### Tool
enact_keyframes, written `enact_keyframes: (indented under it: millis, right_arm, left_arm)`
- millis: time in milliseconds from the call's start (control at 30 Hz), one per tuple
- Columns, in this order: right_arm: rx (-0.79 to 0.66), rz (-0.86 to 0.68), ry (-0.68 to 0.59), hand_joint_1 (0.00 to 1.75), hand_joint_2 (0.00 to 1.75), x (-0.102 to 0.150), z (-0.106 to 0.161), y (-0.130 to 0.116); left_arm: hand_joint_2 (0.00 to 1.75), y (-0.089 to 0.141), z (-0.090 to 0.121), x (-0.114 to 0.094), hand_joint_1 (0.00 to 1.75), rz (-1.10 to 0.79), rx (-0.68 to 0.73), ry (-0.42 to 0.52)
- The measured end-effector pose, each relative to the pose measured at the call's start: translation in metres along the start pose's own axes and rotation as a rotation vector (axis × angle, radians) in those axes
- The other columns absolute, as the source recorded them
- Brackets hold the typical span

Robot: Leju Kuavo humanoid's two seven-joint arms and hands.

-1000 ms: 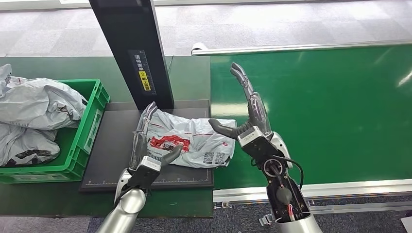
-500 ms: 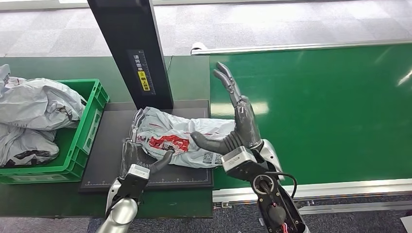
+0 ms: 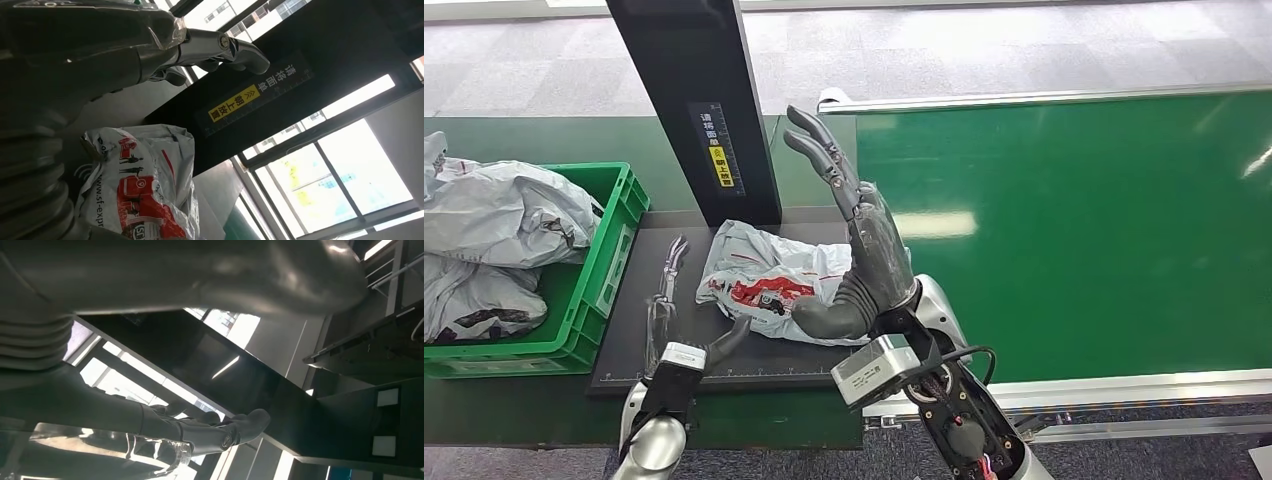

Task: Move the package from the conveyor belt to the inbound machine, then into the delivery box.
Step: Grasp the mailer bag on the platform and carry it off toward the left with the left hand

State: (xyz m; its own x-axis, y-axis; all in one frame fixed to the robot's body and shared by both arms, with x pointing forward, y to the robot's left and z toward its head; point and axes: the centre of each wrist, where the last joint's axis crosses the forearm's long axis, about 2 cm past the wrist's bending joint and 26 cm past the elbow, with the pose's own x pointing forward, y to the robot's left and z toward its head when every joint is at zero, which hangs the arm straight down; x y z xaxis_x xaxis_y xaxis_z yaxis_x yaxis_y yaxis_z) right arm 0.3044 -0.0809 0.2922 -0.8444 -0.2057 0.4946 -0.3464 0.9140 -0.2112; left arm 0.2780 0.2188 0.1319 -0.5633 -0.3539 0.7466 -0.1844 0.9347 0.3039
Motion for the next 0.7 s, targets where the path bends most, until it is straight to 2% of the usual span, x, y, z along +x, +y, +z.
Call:
enact_keyframes:
  millis: [500, 633, 700]
  right_arm:
    - [0.026, -0.016, 0.031, 0.00, 0.00, -0.010, -0.008, 0.008]
    - [0.052, -0.025, 0.043, 0.00, 1.75, -0.015, -0.012, 0.010]
    - [0.122, -0.073, 0.143, 0.00, 1.75, -0.024, -0.015, 0.010]
  left_arm:
    - [1.75, 0.008, -0.003, -0.004, 0.00, -0.015, 0.021, 0.006]
    - [1.75, 0.012, -0.004, -0.005, 0.00, -0.026, 0.026, 0.007]
    - [1.75, 0.012, -0.005, -0.006, 0.00, -0.049, 0.019, 0.009]
